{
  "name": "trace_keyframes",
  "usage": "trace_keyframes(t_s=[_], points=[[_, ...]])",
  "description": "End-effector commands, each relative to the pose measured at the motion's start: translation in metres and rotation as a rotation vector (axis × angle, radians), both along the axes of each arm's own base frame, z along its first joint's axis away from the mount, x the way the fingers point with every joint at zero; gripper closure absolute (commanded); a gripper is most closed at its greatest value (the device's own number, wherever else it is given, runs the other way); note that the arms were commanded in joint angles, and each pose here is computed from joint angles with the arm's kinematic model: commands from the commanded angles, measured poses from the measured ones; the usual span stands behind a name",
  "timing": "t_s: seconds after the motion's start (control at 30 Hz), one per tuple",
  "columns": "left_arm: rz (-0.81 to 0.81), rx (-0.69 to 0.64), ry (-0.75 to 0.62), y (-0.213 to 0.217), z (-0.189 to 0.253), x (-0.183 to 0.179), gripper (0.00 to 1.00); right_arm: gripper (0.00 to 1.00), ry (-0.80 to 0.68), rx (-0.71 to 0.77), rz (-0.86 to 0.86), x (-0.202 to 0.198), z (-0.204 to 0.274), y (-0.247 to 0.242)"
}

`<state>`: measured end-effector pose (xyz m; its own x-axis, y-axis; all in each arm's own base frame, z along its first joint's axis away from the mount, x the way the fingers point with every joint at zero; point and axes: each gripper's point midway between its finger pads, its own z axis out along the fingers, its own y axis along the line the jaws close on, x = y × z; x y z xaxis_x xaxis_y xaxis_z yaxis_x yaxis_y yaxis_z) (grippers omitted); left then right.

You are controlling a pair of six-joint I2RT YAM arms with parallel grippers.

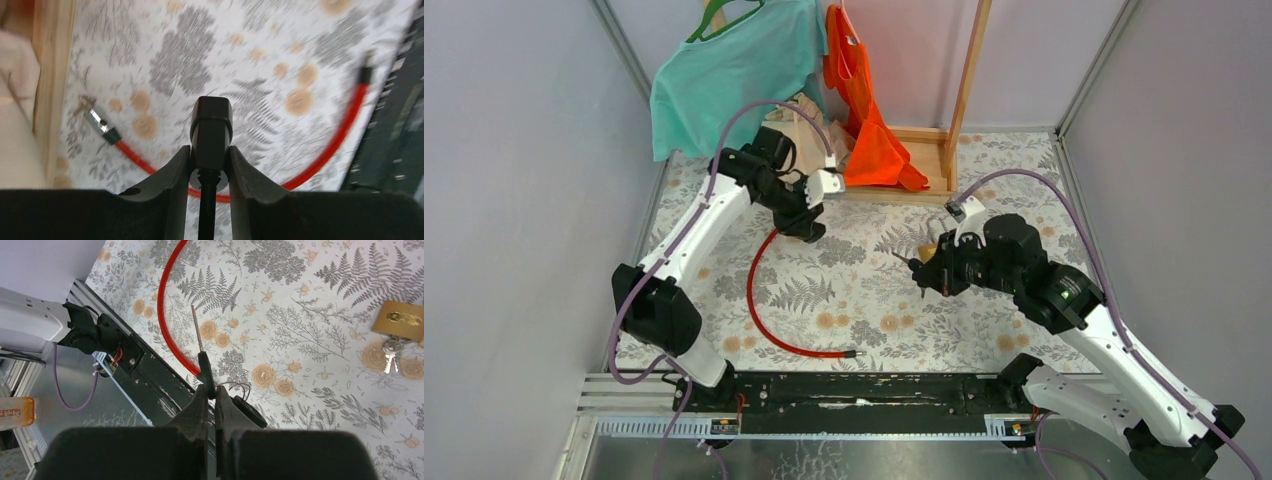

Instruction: Unlock with the key

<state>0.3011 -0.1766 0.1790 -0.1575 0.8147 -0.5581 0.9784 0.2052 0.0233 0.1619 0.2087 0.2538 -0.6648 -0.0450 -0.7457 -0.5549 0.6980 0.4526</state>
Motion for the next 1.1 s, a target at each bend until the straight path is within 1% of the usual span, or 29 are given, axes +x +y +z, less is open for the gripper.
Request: trace_keyframes(t_s=[0.0, 0.07, 0.13, 0.23, 0.4, 0.53, 0.73, 1.07], points=[[-0.045, -0.311, 0.332, -0.038, 0.045, -0.059, 0.97, 1.0, -0.077, 0.048, 0.095, 0.005, 0.028, 0.017], [-0.084, -0.402, 0.371, -0.044, 0.06, -0.068, 0.93, 1.0, -0.08, 0.061, 0.145, 0.004, 0.03, 0.026], [-0.12, -0.467, 0.392, -0.049, 0.071, -0.075, 0.93, 1.0, -0.089, 0.073, 0.191, 0.004, 0.033, 0.033], [-0.153, -0.545, 0.406, -0.053, 0.086, -0.081, 1.0, 1.0, -0.105, 0.097, 0.262, 0.001, 0.036, 0.044], [-0.217, -0.67, 0.383, -0.059, 0.107, -0.093, 1.0, 1.0, -0.137, 0.138, 0.358, -0.001, 0.038, 0.057], [-0.259, -0.767, 0.371, -0.065, 0.124, -0.095, 1.0, 1.0, -0.187, 0.163, 0.378, 0.001, 0.037, 0.062], [-0.261, -0.839, 0.405, -0.069, 0.129, -0.09, 1.0, 1.0, -0.194, 0.155, 0.376, 0.006, 0.033, 0.064], [-0.271, -0.891, 0.422, -0.071, 0.132, -0.094, 1.0, 1.0, -0.206, 0.145, 0.374, 0.003, 0.025, 0.06]])
